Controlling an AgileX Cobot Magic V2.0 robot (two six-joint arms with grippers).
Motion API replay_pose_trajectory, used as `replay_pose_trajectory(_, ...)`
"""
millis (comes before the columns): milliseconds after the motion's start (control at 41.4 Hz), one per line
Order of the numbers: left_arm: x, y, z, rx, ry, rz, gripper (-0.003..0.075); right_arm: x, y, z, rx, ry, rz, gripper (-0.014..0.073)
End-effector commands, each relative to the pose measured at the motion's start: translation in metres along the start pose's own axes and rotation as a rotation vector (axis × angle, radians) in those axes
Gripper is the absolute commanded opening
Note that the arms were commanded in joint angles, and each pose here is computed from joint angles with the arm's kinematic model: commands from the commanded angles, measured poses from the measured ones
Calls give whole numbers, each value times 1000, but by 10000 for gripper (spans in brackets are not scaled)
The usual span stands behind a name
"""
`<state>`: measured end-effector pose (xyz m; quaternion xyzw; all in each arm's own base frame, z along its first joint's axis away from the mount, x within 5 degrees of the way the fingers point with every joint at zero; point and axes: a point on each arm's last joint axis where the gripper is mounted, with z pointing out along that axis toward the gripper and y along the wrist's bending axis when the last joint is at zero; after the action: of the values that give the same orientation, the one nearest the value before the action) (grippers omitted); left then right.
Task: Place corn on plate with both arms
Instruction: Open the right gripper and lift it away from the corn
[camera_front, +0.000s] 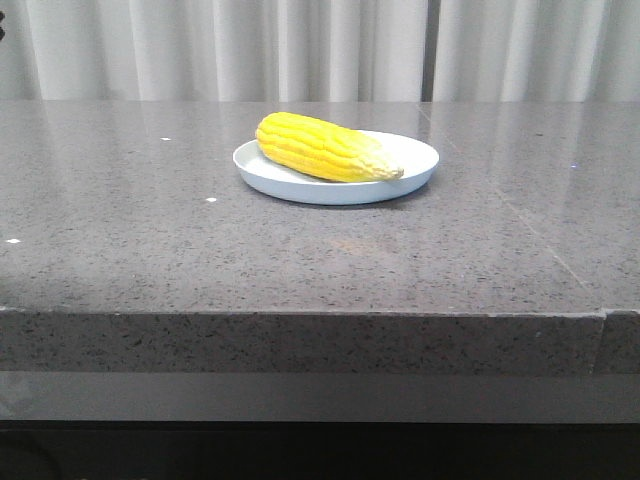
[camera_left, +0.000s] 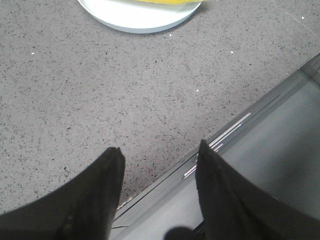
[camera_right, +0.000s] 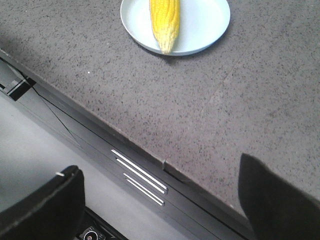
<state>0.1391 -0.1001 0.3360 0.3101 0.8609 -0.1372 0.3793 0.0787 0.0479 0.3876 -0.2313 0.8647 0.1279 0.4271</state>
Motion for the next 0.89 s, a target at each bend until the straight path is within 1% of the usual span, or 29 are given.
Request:
replay_pose_trajectory(0, -12, -1, -8, -1, -99, 1, 335, 1, -2, -8, 24, -80, -21, 645)
replay_pose_trajectory(73, -12, -1, -8, -1, -99, 1, 330, 5, -3, -8, 30, -78, -25, 633)
replay_pose_trajectory(145, -12, -1, -8, -1, -99, 1, 291, 5, -3, -7, 30, -75, -25, 579)
replay_pose_trajectory(218, -12, -1, -8, -1, -99, 1, 204, 4, -3, -6, 30, -90, -25, 449)
replay_pose_trajectory(314, -12, -1, -8, -1, -99, 1, 83, 3, -3, -6, 30, -98, -25, 226)
replay_pose_trajectory(387, -12, -1, -8, -1, -99, 1, 10, 3, -3, -6, 30, -98, -25, 81)
replay_pose_trajectory(435, -12, -1, -8, -1, -99, 1, -20, 3, -3, -6, 30, -98, -25, -6)
replay_pose_trajectory(483, -12, -1, -8, -1, -99, 1, -20, 3, -3, -6, 30, -99, -25, -77)
replay_pose_trajectory(508, -12, -1, -8, -1, -99, 1, -20, 3, -3, -6, 30, -101, -25, -90)
replay_pose_trajectory(870, -12, -1, -8, -1, -99, 1, -20, 2, -3, -6, 30, -115, -25, -87)
